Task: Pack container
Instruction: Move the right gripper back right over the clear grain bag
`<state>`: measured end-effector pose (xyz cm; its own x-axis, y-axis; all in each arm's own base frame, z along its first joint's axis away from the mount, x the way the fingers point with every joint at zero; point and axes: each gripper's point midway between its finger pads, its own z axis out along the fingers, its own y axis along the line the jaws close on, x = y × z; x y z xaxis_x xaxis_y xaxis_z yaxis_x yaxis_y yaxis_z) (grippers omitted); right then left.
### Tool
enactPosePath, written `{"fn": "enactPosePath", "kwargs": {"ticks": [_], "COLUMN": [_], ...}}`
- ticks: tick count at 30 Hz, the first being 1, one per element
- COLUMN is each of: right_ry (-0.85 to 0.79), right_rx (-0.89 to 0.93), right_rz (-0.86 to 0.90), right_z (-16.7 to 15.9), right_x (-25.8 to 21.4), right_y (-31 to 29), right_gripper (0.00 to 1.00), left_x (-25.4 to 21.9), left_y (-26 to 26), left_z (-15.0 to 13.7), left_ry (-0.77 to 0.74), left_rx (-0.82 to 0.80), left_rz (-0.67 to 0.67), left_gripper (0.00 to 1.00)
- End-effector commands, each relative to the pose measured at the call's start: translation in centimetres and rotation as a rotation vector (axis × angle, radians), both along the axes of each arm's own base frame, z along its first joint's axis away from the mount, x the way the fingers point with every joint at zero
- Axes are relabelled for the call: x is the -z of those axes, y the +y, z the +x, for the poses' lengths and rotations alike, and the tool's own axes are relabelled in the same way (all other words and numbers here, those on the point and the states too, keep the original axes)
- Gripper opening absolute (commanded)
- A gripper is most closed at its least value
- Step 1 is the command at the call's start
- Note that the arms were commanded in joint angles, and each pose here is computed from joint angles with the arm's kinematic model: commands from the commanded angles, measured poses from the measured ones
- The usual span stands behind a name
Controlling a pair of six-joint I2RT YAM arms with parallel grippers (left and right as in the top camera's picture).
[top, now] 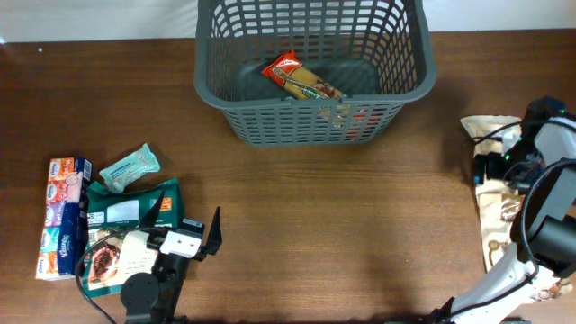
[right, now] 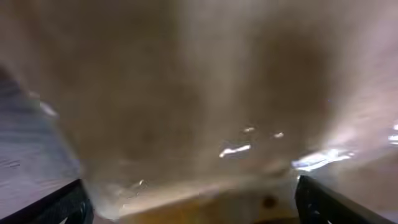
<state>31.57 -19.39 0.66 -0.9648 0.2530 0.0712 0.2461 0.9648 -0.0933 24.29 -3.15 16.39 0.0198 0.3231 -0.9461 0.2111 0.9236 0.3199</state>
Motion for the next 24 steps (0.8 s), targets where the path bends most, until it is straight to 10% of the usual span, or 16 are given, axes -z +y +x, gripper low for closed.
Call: {"fn": "enactPosePath", "kwargs": {"ticks": [1,24], "right_ry": [0.027,-0.086], "right_rx": [-0.012,-0.06], "right_rz": [-0.006,0.062], "right_z": [-1.0,2.1], "right_x": [1.0,-0.6], "right_y": [0.2,0.8], "right_gripper": [0.99,0.99], "left_x": [0.1,0.1], "left_y": [-0.1,-0.1], "left_z": [0.0,0.0], "left_ry": [0.005,0.005], "left_rx": [0.001,0.001], "left_rz": [-0.01,-0.01], "left_gripper": [0.99,0.99]}}
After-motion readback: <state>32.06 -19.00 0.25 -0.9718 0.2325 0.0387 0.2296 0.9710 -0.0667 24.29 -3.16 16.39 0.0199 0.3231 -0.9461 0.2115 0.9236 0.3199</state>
